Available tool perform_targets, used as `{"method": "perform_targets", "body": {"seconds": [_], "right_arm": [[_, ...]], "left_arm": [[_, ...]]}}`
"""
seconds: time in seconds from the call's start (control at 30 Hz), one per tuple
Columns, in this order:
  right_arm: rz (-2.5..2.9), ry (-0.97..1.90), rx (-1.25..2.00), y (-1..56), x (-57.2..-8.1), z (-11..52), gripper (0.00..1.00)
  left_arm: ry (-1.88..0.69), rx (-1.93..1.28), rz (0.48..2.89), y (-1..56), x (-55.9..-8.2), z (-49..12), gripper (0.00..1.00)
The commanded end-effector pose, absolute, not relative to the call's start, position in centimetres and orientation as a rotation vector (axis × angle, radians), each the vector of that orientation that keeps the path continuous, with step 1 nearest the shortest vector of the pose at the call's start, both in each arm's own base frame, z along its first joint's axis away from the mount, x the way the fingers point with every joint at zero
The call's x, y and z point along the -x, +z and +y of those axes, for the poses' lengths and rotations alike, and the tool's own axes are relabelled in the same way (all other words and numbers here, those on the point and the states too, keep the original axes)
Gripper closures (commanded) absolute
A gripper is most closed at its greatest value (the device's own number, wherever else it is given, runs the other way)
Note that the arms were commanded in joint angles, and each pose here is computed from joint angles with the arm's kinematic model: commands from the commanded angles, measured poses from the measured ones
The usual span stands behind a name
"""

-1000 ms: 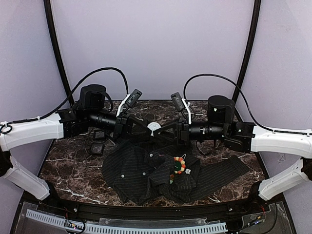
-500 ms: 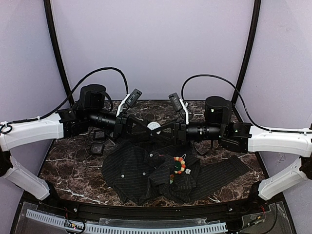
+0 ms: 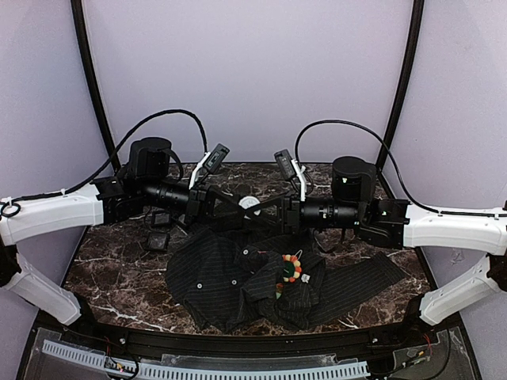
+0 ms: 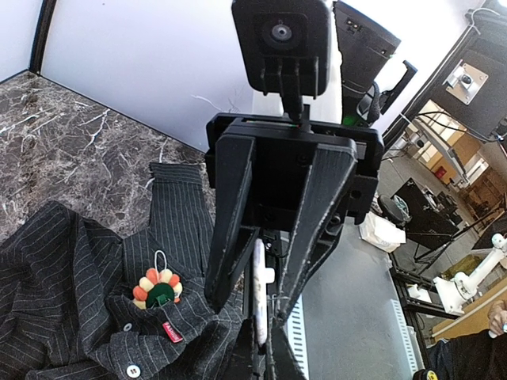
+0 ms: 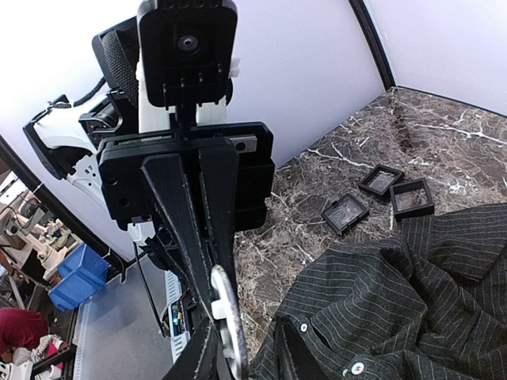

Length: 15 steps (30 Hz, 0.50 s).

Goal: Remove the brooch from the garment
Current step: Close the brooch securely.

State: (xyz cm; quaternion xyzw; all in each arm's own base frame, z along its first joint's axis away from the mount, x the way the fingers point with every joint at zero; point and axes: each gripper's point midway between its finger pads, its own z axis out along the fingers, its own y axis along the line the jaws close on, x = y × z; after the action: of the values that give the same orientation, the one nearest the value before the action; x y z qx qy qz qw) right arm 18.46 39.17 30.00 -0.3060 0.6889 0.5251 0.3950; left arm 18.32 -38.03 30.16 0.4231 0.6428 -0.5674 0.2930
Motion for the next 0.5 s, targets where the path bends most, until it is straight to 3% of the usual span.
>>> {"method": "perform_targets", "body": {"seconds": [0.0,0.47], "right_arm": [[1.751,1.273,0.667,30.4,-20.2,38.5,0.76],[1.807,1.235,0.565,29.6,-21.6,38.1,0.85]], "left_arm": [[-1.552,-1.165,1.676,30.6,-17.2,-37.9,0.99],[-1.55,-1.165,1.673,30.6,-17.2,-37.9,0.99]]}}
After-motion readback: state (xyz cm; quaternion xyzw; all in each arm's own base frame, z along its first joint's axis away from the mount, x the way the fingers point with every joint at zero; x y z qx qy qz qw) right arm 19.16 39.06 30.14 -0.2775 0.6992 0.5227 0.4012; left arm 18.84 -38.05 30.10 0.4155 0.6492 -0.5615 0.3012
